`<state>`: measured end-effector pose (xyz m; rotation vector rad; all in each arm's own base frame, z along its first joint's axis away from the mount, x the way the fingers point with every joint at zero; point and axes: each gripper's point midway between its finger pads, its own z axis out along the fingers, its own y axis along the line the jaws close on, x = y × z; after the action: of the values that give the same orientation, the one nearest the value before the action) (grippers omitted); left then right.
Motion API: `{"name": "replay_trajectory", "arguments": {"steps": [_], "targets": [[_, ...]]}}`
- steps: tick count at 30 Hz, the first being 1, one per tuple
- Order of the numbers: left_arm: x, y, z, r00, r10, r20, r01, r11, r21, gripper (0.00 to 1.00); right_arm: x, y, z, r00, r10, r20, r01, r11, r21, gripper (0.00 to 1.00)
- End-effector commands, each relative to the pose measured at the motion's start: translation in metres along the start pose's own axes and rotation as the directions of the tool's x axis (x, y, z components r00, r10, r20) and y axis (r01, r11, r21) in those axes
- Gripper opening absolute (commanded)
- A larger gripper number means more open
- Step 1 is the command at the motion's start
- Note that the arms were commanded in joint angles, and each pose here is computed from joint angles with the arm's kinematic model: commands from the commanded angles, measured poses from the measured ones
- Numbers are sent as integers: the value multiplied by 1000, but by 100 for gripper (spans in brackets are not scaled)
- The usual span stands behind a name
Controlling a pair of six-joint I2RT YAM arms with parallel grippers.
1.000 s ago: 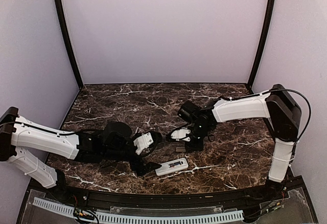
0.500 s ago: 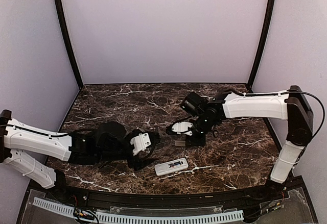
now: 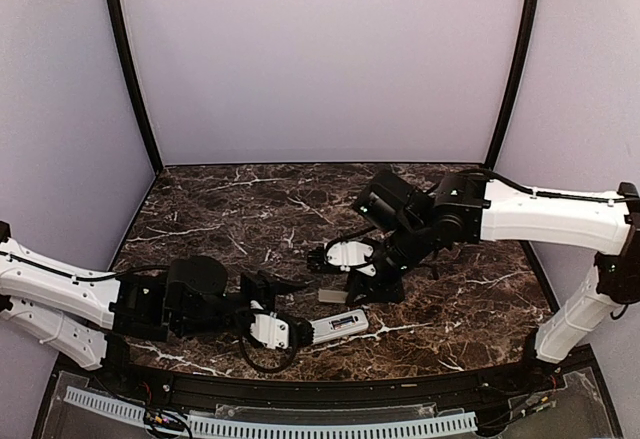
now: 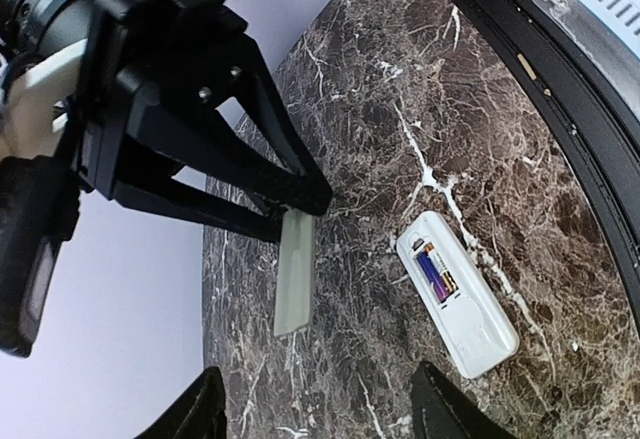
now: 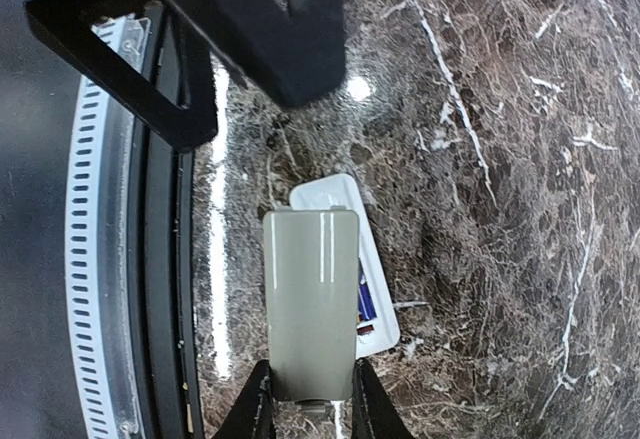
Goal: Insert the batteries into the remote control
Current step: Pass from the right arm to the left
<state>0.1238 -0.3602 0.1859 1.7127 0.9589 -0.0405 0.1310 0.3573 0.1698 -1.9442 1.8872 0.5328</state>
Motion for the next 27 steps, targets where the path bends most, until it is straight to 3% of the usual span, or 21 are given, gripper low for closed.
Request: {"name": "replay_trajectory", "arguments": {"steps": [1, 7, 12, 17, 23, 27], "targets": [[-19, 13, -8, 988, 151, 35, -150, 988, -25, 63, -20, 23, -14, 999, -10, 46, 13, 999, -47, 11], [-32, 10, -6, 981, 182, 75, -182, 983, -8, 58, -39, 35, -21, 995, -43, 92, 49, 997, -59, 11], [-30, 7, -2, 977, 210, 48, -211, 977, 20, 38, -43, 38, -23, 994, -52, 96, 58, 997, -55, 11], [-31, 10, -2, 974, 221, 43, -221, 975, 7, 26, -44, 38, -22, 994, -54, 98, 60, 997, -54, 11], [-31, 15, 2, 970, 243, 21, -243, 970, -16, 25, -43, 38, -21, 994, -58, 96, 64, 996, -55, 11], [-29, 14, 5, 968, 251, 11, -251, 968, -17, 19, -44, 39, -22, 993, -61, 98, 66, 996, -56, 11]]}}
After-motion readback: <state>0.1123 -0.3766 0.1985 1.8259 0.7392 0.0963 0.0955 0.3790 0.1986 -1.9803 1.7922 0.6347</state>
